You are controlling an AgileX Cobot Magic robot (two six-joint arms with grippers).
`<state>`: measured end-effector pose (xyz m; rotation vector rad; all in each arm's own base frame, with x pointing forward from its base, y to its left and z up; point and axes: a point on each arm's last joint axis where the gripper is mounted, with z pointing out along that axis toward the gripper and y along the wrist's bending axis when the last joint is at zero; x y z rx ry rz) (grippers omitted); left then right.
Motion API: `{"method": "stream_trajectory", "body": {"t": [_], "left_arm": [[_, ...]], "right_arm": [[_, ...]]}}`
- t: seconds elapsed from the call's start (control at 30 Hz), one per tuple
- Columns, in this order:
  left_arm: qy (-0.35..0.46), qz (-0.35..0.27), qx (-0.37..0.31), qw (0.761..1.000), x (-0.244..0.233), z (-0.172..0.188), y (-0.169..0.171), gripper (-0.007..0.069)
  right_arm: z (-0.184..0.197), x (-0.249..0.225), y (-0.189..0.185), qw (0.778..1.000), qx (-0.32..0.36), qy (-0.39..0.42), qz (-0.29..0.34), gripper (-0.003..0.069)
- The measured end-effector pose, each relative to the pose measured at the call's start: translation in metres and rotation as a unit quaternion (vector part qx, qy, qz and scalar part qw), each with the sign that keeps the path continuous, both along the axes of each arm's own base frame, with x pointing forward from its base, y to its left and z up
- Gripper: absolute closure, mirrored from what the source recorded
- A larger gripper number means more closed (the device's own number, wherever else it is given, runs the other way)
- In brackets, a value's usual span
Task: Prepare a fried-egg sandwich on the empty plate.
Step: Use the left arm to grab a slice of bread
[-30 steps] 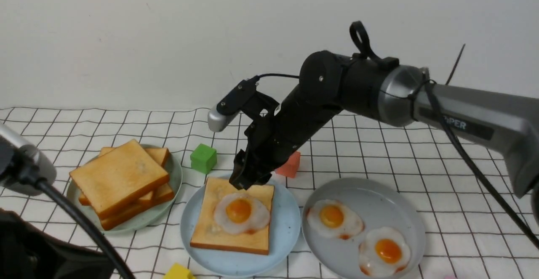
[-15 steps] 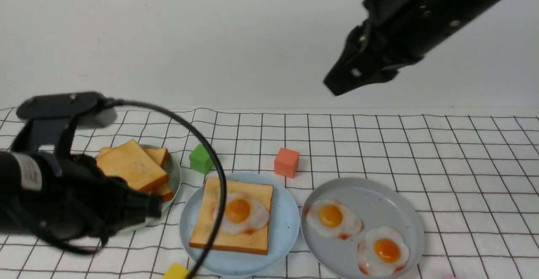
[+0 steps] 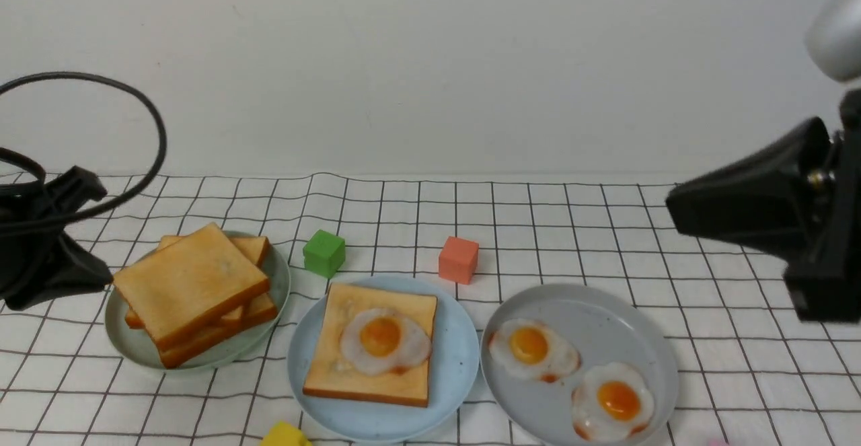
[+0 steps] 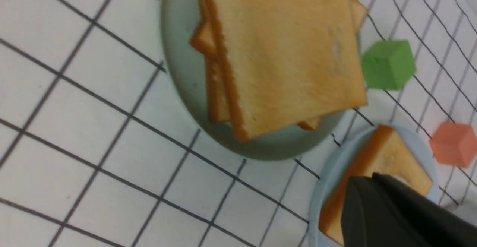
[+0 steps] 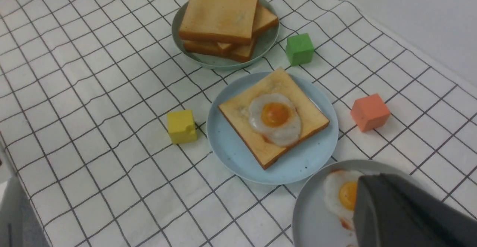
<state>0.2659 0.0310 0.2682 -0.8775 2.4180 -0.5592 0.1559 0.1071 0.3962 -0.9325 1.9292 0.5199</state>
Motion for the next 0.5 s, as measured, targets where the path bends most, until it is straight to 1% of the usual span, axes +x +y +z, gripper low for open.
{"method": "stream_trajectory", "body": {"t": [0.07,0.1,0.17,0.33,0.4,0.5], "left_arm": [[0.01,0.01,0.0,1.0,0.008,-0.011,0.006,0.0537],[0.012,0.011,0.001,1.0,0.01,-0.014,0.007,0.0531],[0.017,0.02,-0.008,1.0,0.021,-0.029,0.01,0.0458],[0.024,0.024,-0.032,0.999,0.04,-0.059,0.012,0.0333],[0.025,0.019,-0.031,0.999,0.045,-0.067,0.012,0.0313],[0.025,0.013,-0.027,0.999,0.05,-0.076,0.014,0.0302]], "right_arm": [[-0.006,-0.007,-0.002,1.0,-0.001,-0.005,0.007,0.0664],[-0.006,-0.009,-0.003,1.0,0.001,-0.007,0.008,0.0664],[-0.009,-0.013,-0.003,1.0,0.004,-0.009,0.016,0.0662],[-0.009,-0.014,-0.002,1.0,0.015,-0.004,0.021,0.0658],[-0.009,-0.014,-0.001,1.0,0.017,-0.004,0.021,0.0657],[-0.009,-0.014,-0.001,1.0,0.016,-0.002,0.022,0.0655]]}}
